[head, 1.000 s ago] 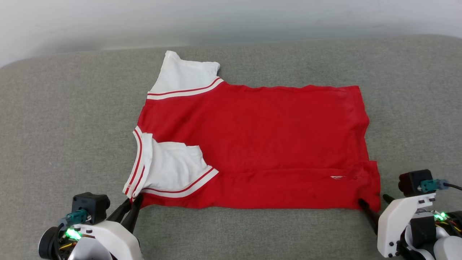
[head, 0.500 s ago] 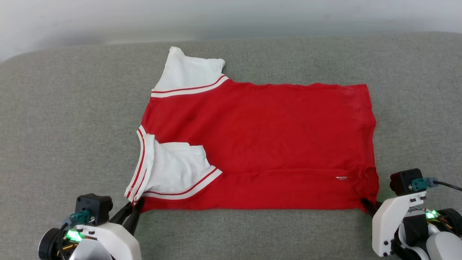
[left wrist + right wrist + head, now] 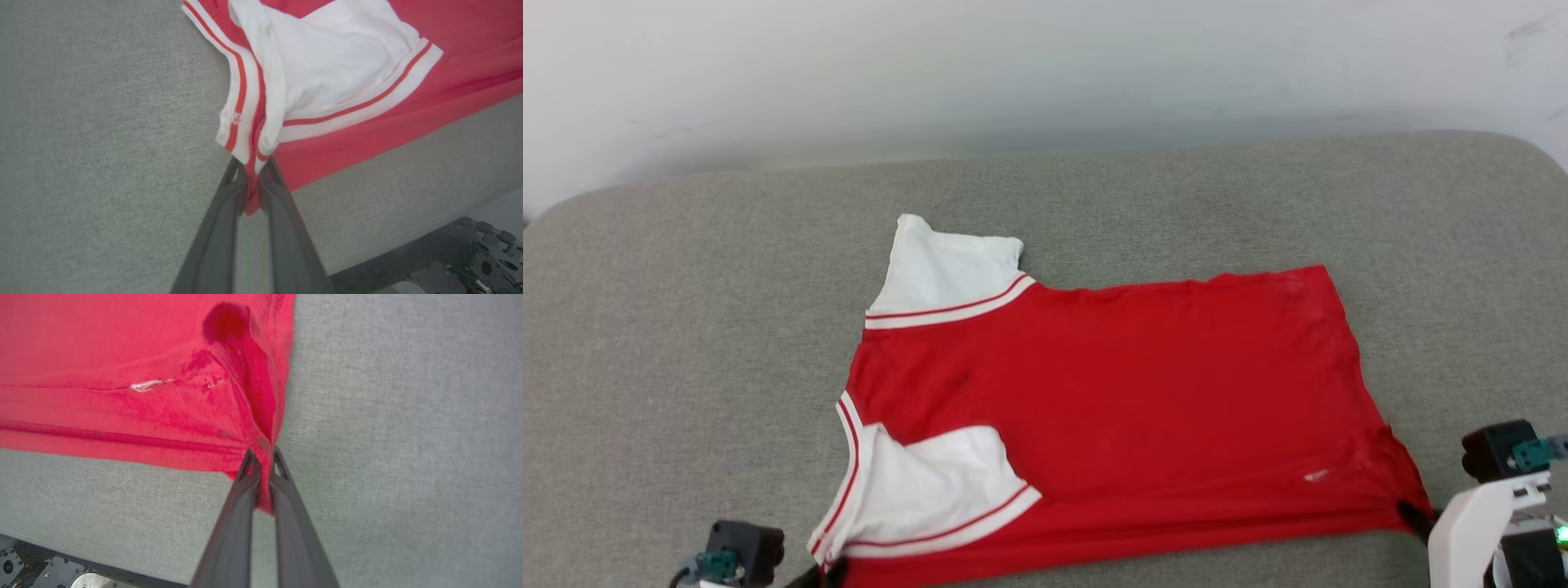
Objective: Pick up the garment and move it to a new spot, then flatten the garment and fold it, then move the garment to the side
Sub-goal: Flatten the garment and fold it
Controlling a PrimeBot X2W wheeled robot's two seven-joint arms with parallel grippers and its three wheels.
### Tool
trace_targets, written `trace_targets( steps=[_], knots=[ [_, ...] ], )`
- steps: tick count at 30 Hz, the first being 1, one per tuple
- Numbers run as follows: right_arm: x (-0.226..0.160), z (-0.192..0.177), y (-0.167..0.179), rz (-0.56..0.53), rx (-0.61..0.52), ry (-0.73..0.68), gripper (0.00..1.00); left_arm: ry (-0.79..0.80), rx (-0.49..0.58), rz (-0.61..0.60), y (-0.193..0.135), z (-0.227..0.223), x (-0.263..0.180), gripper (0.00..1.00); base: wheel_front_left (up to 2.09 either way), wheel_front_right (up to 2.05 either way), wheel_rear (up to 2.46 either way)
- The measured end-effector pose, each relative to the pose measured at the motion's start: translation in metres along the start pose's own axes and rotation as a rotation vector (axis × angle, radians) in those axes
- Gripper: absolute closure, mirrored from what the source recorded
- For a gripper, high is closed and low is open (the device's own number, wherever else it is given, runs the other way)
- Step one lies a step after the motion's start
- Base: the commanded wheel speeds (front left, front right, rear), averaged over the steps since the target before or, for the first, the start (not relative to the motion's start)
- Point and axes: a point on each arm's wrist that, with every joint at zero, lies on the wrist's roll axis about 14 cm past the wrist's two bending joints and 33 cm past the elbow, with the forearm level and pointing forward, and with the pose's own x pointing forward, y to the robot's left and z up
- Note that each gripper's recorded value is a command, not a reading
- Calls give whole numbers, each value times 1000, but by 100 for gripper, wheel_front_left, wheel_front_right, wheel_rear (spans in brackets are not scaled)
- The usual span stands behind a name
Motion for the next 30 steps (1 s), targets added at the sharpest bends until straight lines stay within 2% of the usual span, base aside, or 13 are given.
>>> trace_targets(
  steps=[8, 15, 16, 17, 18, 19, 25, 30],
  knots=[
    [-18, -36, -10, -19, 29, 113, 100, 101, -49, -57, -23, -33, -6, 100, 0, 0, 0],
    [-17, -51, -8, -20, 49, 154, 100, 164, -65, -64, -24, -56, -1, 100, 0, 0, 0],
    [-16, -51, -8, -19, 52, 154, 100, 164, -66, -60, -23, -56, 0, 82, 0, 0, 0],
    [-16, -52, -8, -21, 49, 155, 95, 166, -67, -58, -23, -58, 1, 61, 0, 0, 0],
    [-15, -52, -8, -23, 37, 148, 53, 162, -68, -62, -23, -58, 2, 20, 0, 0, 0],
    [-15, -50, -7, -25, 24, 137, 0, 164, -71, -59, -23, -59, 2, 0, 0, 0, 0],
    [-14, -39, -8, -35, 28, 72, 0, 110, -74, -36, -15, -50, 5, 0, 0, 0, 0],
    [-21, -12, -9, -39, 25, -49, 0, -53, -85, -5, -8, -17, 3, 0, 0, 0, 0]
  ],
)
